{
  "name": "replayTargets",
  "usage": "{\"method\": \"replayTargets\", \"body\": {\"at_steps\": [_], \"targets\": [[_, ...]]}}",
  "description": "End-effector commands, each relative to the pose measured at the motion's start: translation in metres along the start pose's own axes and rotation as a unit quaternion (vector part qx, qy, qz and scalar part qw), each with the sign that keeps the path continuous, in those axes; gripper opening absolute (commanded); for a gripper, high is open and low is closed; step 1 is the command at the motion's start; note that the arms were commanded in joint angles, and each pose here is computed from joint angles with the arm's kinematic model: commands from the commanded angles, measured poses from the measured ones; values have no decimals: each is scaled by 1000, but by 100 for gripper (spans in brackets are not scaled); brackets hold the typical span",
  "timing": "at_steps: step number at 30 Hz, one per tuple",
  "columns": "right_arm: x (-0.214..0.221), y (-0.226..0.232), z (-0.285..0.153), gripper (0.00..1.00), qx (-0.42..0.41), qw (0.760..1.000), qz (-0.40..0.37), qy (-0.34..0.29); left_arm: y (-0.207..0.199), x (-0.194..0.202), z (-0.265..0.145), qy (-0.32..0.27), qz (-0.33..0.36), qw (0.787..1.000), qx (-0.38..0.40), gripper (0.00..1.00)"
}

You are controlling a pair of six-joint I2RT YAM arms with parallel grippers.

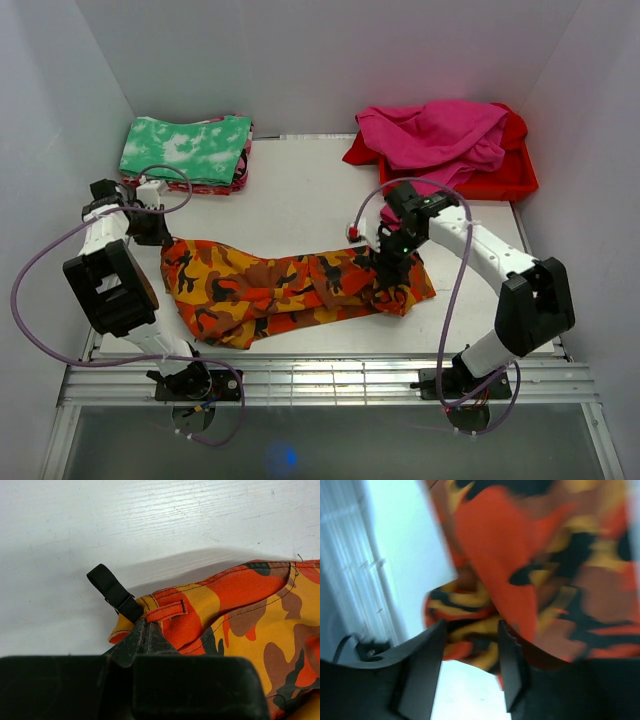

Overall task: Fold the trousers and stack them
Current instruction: Move the trousers to the center of the board

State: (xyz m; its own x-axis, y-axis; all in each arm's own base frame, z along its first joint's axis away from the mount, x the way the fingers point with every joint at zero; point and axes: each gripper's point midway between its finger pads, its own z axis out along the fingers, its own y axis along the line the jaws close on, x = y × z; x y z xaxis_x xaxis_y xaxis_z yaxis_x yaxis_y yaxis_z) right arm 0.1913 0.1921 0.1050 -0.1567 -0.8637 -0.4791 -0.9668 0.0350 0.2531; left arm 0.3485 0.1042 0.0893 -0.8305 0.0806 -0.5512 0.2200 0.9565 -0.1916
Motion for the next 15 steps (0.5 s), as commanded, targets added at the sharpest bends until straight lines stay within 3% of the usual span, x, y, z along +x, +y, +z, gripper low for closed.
{"method": "replayTargets", "body": {"at_steps": [1,2,7,10,15], "targets": [[-40,-55,-64,54,140,986,22,-92,-9,-4,2,-10,2,1000,22,0],[-44,-71,-77,60,176,978,21,-106,-10,-4,2,-11,5,1000,22,0],[-34,-100,-99,64,210,969,68,-114,-14,-6,1,-15,12,1000,25,0],[-38,-89,-85,68,189,971,70,-127,-16,-4,2,-12,15,999,25,0],[-26,-86,-55,64,172,976,87,-105,-18,-1,3,-10,28,999,27,0]]}}
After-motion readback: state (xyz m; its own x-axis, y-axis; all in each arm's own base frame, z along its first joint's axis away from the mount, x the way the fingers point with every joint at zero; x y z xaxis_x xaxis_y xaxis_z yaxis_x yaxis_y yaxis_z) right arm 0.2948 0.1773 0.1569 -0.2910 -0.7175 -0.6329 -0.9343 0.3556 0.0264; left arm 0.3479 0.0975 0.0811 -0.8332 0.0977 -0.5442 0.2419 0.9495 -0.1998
